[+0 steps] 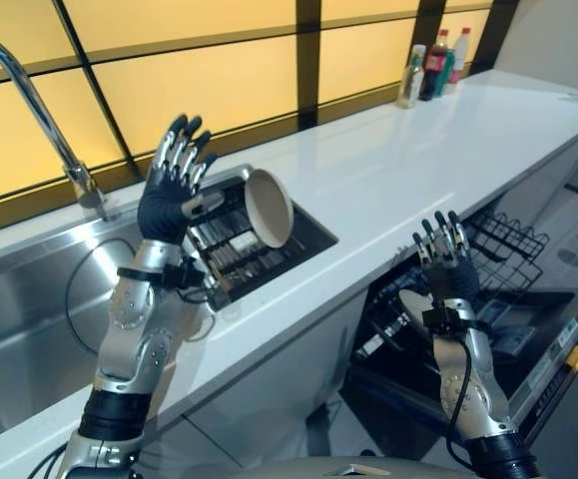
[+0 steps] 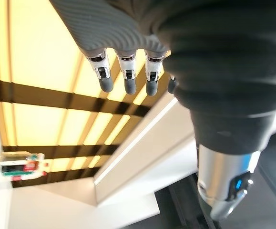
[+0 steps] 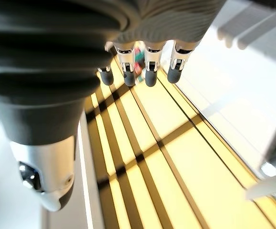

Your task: Pick up plates and place into dishwasher.

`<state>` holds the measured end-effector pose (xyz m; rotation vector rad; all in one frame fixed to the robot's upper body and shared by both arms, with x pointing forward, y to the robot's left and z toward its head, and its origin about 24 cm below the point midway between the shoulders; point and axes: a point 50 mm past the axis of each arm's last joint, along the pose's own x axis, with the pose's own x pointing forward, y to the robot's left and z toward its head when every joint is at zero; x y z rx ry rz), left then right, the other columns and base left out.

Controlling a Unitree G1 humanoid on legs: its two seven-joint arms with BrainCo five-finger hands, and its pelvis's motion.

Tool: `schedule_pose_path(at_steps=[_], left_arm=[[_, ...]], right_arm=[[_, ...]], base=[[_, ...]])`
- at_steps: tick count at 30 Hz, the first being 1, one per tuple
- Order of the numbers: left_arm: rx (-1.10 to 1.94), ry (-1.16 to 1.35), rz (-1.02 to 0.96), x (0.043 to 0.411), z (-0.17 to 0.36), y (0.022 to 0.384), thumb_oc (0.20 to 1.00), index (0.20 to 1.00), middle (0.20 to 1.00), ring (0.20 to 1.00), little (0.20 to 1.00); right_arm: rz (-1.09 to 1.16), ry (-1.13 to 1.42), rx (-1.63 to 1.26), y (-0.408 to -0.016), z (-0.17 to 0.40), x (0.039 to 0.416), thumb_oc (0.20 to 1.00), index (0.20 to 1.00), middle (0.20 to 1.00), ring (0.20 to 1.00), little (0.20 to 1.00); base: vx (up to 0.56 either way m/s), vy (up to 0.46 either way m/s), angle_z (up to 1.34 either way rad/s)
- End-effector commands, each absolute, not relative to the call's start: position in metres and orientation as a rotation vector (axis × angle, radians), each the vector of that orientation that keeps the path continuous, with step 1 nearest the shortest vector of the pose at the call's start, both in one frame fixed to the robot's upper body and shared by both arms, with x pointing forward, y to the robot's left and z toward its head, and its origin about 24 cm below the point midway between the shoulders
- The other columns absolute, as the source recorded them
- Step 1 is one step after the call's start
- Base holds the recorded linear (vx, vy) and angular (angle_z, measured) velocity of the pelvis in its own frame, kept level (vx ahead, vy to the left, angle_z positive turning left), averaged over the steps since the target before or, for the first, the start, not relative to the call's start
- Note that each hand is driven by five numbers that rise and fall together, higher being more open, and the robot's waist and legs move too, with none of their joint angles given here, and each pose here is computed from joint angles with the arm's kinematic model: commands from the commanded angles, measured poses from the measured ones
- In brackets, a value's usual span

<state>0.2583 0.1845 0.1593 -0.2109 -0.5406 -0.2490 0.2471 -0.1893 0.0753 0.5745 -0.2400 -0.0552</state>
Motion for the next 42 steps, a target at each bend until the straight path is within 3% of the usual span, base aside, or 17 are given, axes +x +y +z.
schedule_pose_path(at_steps=[1, 17, 26, 33, 42], left_arm=[[-0.116, -0.652, -0.309, 0.261, 0.184, 0.174, 1.000, 1.000, 1.000, 1.000, 1.000], [0.017, -0.756, -0.363, 0.272, 0.218, 0.164, 1.000, 1.000, 1.000, 1.000, 1.000], [0.341, -0.833, -0.266, 0.285, 0.254, 0.171, 1.000, 1.000, 1.000, 1.000, 1.000], [1.007, -0.986, 0.014, 0.296, 0.319, 0.200, 1.000, 1.000, 1.000, 1.000, 1.000], [1.816, -0.797, 0.129, 0.310, 0.356, 0.226, 1.000, 1.000, 1.000, 1.000, 1.000]], right_arm=[[0.023, -0.447, 0.498, -0.192, 0.123, 0.258, 1.000, 1.000, 1.000, 1.000, 1.000], [0.032, -0.597, 0.430, -0.219, 0.159, 0.254, 1.000, 1.000, 1.000, 1.000, 1.000], [0.100, -0.568, 0.396, -0.221, 0.167, 0.257, 1.000, 1.000, 1.000, 1.000, 1.000], [0.114, -0.565, 0.344, -0.234, 0.178, 0.255, 1.000, 1.000, 1.000, 1.000, 1.000], [0.025, -0.522, 0.217, -0.294, 0.179, 0.239, 1.000, 1.000, 1.000, 1.000, 1.000]], base=[[0.01, 0.062, 0.17], [0.02, -0.077, 0.37], [0.10, 0.037, 0.03], [0.05, 0.065, -0.09], [0.11, 0.028, -0.09]])
